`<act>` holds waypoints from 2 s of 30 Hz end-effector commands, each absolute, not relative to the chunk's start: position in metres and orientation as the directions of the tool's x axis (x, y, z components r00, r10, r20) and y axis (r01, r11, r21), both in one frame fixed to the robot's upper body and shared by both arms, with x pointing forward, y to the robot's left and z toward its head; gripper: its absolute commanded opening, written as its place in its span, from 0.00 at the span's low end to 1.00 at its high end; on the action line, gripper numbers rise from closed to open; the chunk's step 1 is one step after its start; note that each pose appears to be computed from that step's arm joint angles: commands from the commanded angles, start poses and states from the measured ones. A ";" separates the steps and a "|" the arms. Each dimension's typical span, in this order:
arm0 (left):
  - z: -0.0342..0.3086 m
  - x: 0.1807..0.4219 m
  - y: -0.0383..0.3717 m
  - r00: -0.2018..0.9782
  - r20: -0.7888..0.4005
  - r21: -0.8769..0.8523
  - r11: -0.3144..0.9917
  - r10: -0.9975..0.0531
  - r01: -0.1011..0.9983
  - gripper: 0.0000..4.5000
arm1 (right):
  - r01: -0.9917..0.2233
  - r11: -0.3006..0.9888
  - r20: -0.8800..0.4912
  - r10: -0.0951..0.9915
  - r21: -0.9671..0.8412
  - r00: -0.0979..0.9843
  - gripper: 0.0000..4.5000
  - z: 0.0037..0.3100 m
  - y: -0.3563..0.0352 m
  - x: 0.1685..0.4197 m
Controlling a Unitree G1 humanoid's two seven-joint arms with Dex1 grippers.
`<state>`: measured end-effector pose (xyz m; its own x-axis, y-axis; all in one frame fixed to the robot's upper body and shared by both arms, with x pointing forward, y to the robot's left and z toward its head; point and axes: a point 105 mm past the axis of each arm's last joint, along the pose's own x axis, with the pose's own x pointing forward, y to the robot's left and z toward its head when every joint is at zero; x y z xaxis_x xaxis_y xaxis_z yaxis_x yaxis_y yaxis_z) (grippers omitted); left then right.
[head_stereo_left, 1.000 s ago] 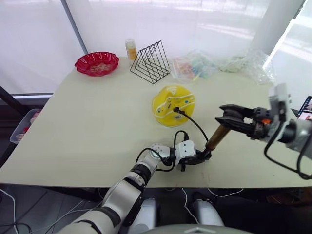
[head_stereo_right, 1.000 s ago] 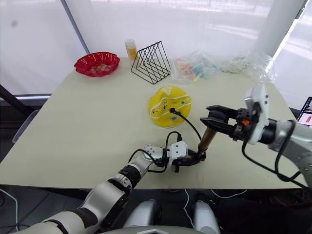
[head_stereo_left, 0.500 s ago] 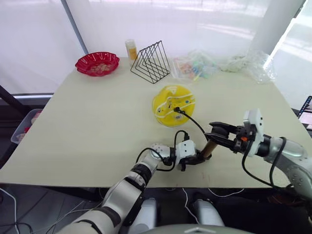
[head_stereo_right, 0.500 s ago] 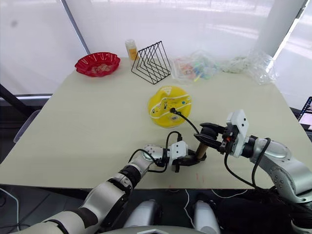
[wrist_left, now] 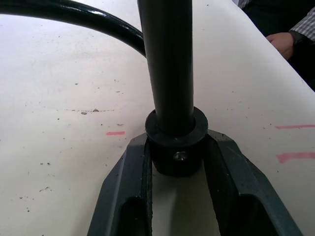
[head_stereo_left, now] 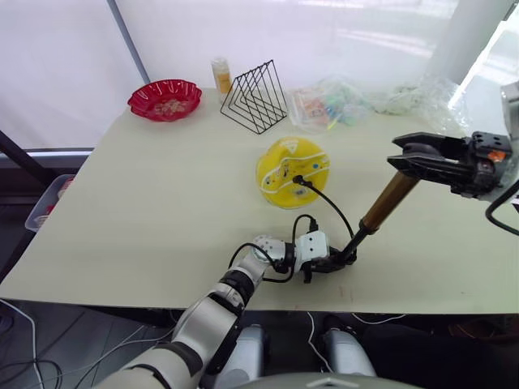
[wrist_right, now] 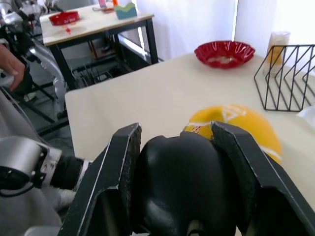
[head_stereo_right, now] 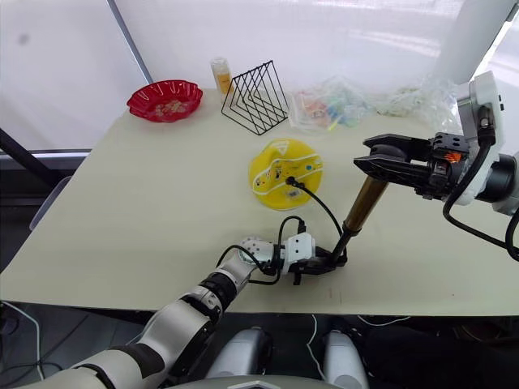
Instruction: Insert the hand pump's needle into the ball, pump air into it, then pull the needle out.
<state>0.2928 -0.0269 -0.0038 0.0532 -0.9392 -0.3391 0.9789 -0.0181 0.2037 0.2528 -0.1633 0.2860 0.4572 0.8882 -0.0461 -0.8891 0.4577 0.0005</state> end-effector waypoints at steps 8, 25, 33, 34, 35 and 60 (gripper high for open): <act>-0.066 0.261 0.009 -0.028 -0.551 0.024 -0.049 -0.834 0.999 0.22 | -0.821 0.569 -0.136 0.818 0.043 0.559 0.40 0.178 -0.152 0.266; -0.067 0.262 0.011 -0.030 -0.563 0.029 -0.056 -0.826 0.998 0.22 | -0.839 0.536 0.047 0.844 -0.099 0.534 0.40 0.213 -0.153 0.264; -0.067 0.263 0.012 -0.033 -0.570 0.027 -0.058 -0.821 0.998 0.22 | -0.830 0.536 0.138 0.843 -0.154 0.519 0.40 0.326 -0.182 0.247; -0.067 0.263 0.012 -0.032 -0.570 0.027 -0.058 -0.821 0.998 0.22 | -0.830 0.535 0.140 0.844 -0.156 0.517 0.40 0.333 -0.184 0.244; -0.067 0.263 0.012 -0.032 -0.569 0.027 -0.057 -0.821 0.998 0.22 | -0.832 0.533 0.144 0.845 -0.154 0.515 0.40 0.338 -0.184 0.242; -0.067 0.264 0.012 -0.026 -0.572 0.032 -0.054 -0.820 0.998 0.22 | -0.818 0.575 -0.214 0.801 0.015 0.560 0.40 0.123 -0.159 0.263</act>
<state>0.2931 -0.0204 -0.0119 0.0659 -0.9232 -0.3786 0.9796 -0.0124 0.2006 0.2580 -0.1434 0.1422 0.5151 0.8475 -0.1283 -0.8550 0.5186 -0.0077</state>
